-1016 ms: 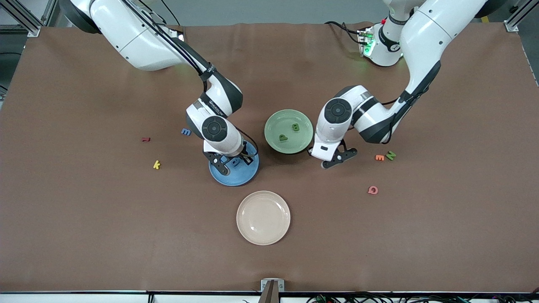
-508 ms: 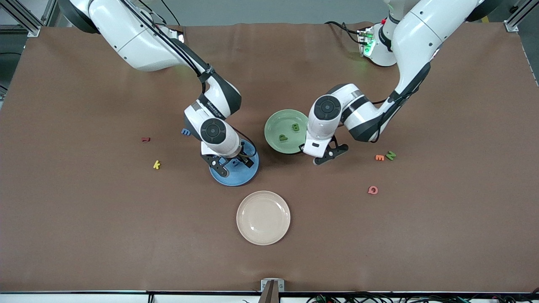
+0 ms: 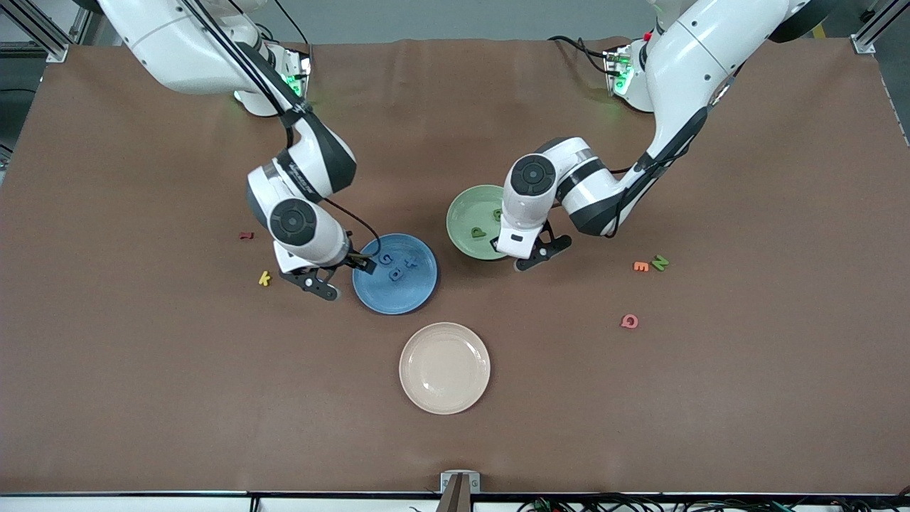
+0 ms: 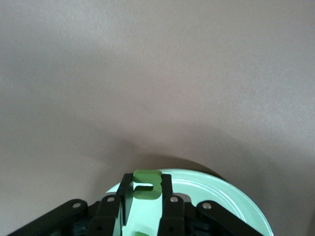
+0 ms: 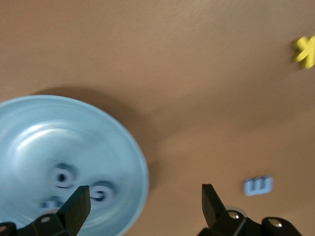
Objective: Sort letters by color into matching plates
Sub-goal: 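Grasp the blue E with the right gripper while the left gripper reaches green N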
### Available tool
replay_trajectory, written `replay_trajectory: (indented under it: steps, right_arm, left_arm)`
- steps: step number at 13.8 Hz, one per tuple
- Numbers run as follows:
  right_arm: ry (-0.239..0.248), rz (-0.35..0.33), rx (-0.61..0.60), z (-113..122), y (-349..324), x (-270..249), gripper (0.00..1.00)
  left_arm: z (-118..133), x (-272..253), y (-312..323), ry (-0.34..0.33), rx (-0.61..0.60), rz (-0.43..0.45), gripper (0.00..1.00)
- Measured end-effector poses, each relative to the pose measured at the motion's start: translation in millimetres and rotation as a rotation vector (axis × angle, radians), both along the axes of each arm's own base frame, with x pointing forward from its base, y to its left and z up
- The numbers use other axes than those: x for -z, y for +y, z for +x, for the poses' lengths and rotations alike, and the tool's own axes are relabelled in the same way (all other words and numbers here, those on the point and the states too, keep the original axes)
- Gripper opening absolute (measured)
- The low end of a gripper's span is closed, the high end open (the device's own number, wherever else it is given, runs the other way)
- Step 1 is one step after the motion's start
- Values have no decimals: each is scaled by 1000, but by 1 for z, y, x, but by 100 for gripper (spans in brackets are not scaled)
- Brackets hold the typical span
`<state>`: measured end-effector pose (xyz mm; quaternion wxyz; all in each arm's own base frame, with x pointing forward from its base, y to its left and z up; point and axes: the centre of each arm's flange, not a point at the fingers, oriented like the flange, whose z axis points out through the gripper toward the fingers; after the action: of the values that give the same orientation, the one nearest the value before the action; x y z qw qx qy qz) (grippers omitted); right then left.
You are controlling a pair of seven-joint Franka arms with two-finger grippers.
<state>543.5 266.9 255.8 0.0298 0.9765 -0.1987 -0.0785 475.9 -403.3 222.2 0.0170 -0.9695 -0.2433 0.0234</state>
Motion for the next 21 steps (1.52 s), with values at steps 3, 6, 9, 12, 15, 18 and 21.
replay_trajectory:
  steps: [3, 6, 9, 12, 15, 18, 21]
  right_arm:
    - [-39, 13, -82, -24, -36, 5, 100]
    - [-77, 25, -120, -49, -65, 18, 100]
    - [-103, 41, -145, -73, -88, 36, 100]
    - [-127, 65, -168, -94, -107, 58, 100]
    - [-115, 67, -178, -106, -112, 67, 100]
    - [-128, 77, -187, -113, -110, 71, 100]
    - [-126, 82, -194, -126, -104, 77, 96]
  left_arm:
    - [-13, 6, -12, 13, -18, 7, 27]
    - [-24, 12, -22, 24, -34, 14, 27]
    - [-28, 16, -25, 30, -58, 17, 34]
    - [-24, 12, -25, 22, -96, 13, 65]
    - [1, -12, -15, -24, -130, -6, 97]
    - [46, -47, 38, -82, -106, 4, 100]
    - [83, -65, 107, -85, 38, 46, 99]
